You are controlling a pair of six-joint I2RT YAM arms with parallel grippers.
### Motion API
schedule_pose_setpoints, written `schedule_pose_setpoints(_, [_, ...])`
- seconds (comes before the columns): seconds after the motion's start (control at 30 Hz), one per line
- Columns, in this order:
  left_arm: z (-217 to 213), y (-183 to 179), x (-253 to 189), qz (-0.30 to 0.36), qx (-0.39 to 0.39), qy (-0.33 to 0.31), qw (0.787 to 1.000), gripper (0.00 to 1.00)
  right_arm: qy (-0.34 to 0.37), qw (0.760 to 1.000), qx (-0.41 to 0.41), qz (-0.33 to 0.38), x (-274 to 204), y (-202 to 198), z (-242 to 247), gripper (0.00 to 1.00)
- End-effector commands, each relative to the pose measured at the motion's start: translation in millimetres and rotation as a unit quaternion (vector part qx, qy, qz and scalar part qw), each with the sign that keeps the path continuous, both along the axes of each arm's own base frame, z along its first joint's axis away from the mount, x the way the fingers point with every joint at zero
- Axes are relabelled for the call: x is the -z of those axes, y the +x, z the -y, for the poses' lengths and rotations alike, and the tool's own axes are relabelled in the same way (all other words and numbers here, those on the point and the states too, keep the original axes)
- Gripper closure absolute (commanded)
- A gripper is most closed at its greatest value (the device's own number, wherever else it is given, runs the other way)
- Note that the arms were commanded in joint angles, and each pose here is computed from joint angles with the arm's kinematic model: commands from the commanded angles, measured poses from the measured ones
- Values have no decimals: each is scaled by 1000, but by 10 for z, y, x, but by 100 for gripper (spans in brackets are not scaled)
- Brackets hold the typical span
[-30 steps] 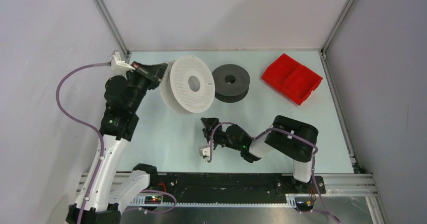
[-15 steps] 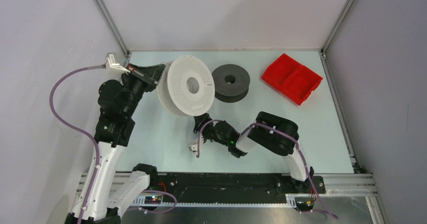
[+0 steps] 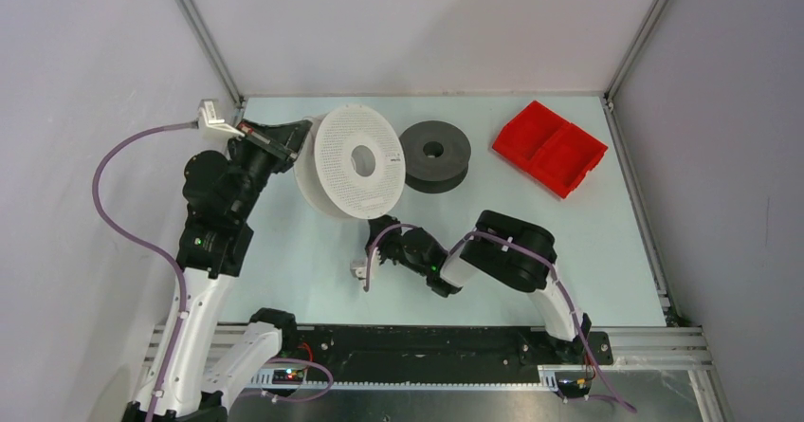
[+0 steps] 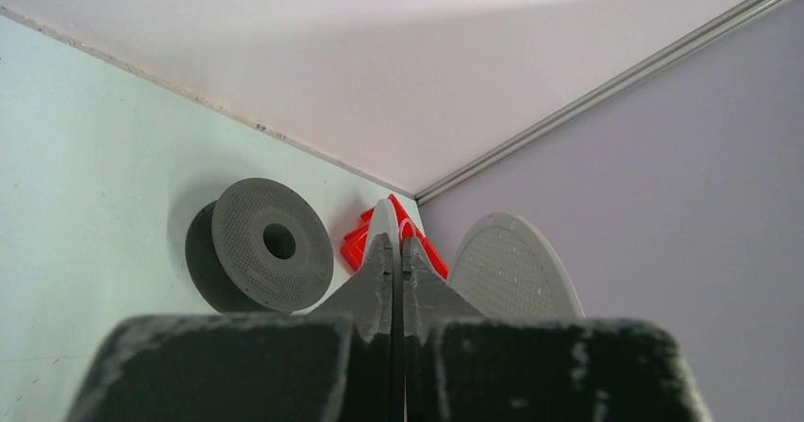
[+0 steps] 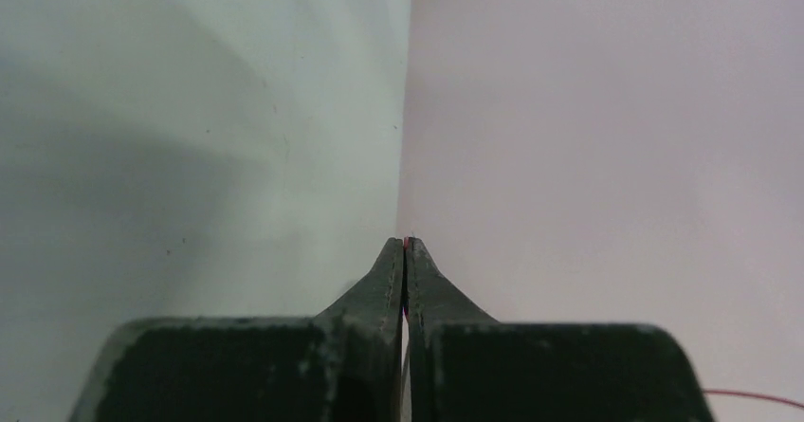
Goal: Wrap the cables
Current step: Wrap the cable around the cable reel.
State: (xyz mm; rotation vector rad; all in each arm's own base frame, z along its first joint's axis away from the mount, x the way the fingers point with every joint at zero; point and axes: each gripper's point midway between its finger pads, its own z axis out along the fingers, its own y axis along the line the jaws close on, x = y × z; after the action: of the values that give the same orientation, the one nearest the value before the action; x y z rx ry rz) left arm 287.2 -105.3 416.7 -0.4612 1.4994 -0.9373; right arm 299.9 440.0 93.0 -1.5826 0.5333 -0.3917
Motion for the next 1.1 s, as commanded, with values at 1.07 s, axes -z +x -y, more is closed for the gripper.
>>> schedule_pose_setpoints(1.07, [56, 249, 1026, -2, -54, 204, 978, 100, 358, 672, -251, -598, -2323, -1196, -82, 100])
